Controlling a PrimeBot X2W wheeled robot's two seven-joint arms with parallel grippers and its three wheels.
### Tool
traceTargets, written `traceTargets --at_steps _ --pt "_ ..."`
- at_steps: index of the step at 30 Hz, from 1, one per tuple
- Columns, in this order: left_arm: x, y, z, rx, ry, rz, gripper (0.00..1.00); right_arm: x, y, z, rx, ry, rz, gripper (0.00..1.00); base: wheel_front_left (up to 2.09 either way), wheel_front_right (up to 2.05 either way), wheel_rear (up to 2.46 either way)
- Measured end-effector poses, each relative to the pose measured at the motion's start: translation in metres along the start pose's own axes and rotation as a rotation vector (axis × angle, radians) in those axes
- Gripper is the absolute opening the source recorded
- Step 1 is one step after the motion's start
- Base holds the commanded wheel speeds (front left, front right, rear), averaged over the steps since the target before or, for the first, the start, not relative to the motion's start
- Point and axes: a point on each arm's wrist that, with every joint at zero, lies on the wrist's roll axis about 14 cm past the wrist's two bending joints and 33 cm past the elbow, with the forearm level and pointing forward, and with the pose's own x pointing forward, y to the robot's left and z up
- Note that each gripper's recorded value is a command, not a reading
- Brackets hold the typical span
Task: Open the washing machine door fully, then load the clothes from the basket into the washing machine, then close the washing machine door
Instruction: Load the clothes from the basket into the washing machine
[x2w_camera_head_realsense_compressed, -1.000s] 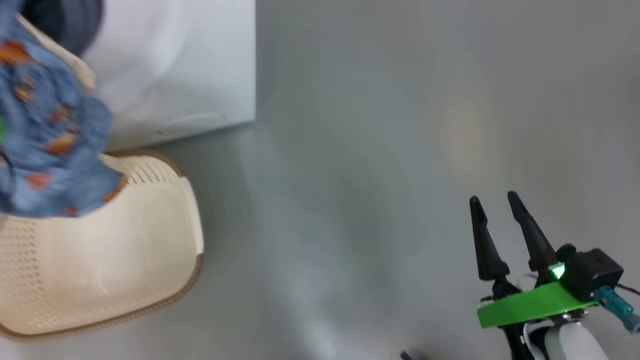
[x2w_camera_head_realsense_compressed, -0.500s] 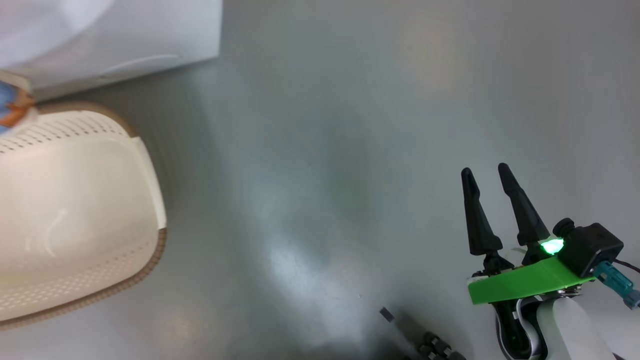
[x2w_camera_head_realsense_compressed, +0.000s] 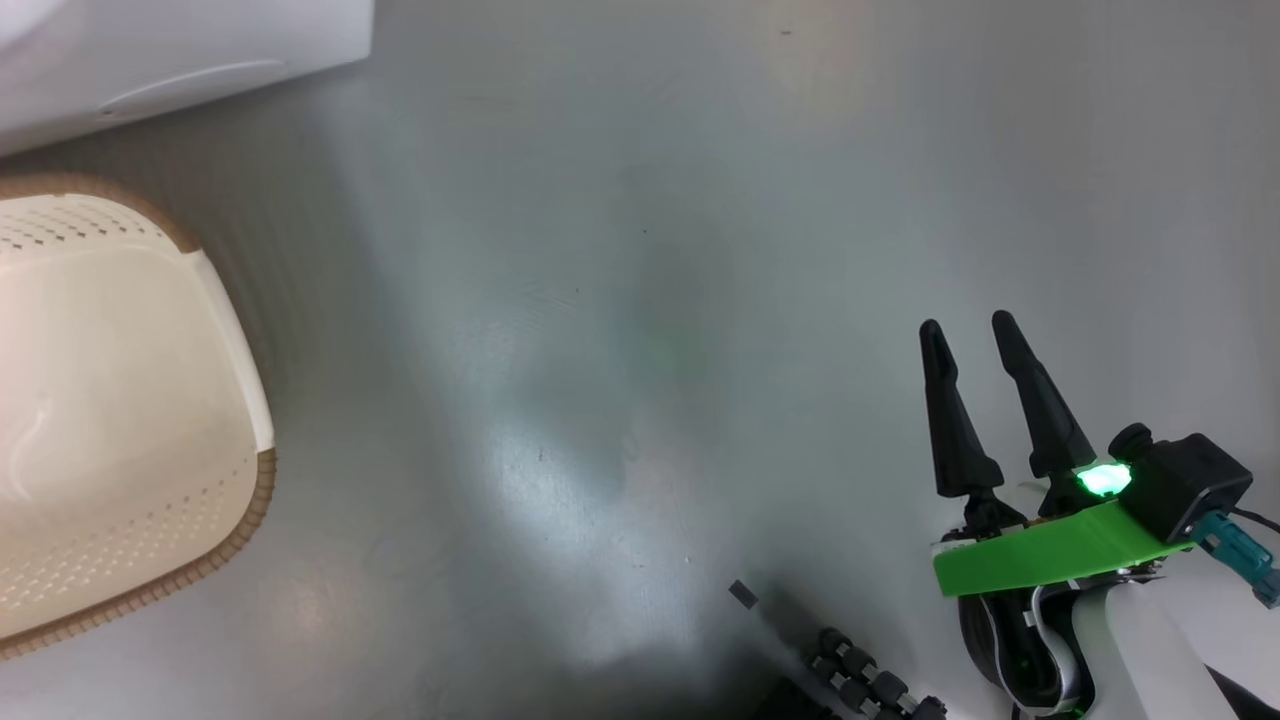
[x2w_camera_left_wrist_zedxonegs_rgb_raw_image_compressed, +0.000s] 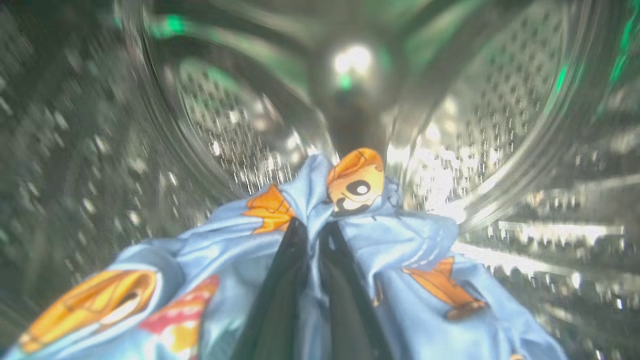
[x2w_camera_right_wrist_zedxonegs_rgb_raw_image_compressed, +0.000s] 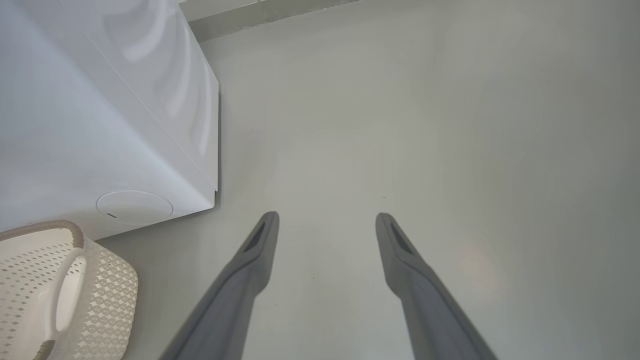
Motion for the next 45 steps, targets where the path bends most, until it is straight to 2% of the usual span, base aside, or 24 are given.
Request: traceTargets --at_steps 1,2,18,27,38,45 --pt "-0.001 0.001 -0.009 -0.009 0.039 0.007 0.55 0.001 0.0 0.0 0.007 -0.001 0.0 1.0 0.0 0.0 0.0" --pt "-0.002 0.001 -0.016 -0.007 0.066 0.01 1.0 0.002 0.001 0.0 0.013 -0.002 0.002 1.0 0.0 0.0 0.0" --pt "-0.01 -0.003 -0.009 0.028 0.128 -0.014 1.0 0.009 0.011 0.012 0.022 -0.042 0.034 1.0 0.0 0.0 0.0" --pt "-0.034 0.006 -0.008 0.025 0.163 -0.016 1.0 0.011 0.017 0.025 -0.014 -0.081 0.059 1.0 0.0 0.0 0.0" --pt "-0.096 0.011 -0.019 0.035 0.204 -0.032 1.0 0.003 0.022 0.056 -0.043 -0.167 0.075 1.0 0.0 0.0 0.0" --pt "-0.158 -0.012 -0.029 0.006 0.24 -0.075 1.0 -0.014 0.015 0.072 -0.079 -0.211 0.058 1.0 0.0 0.0 0.0"
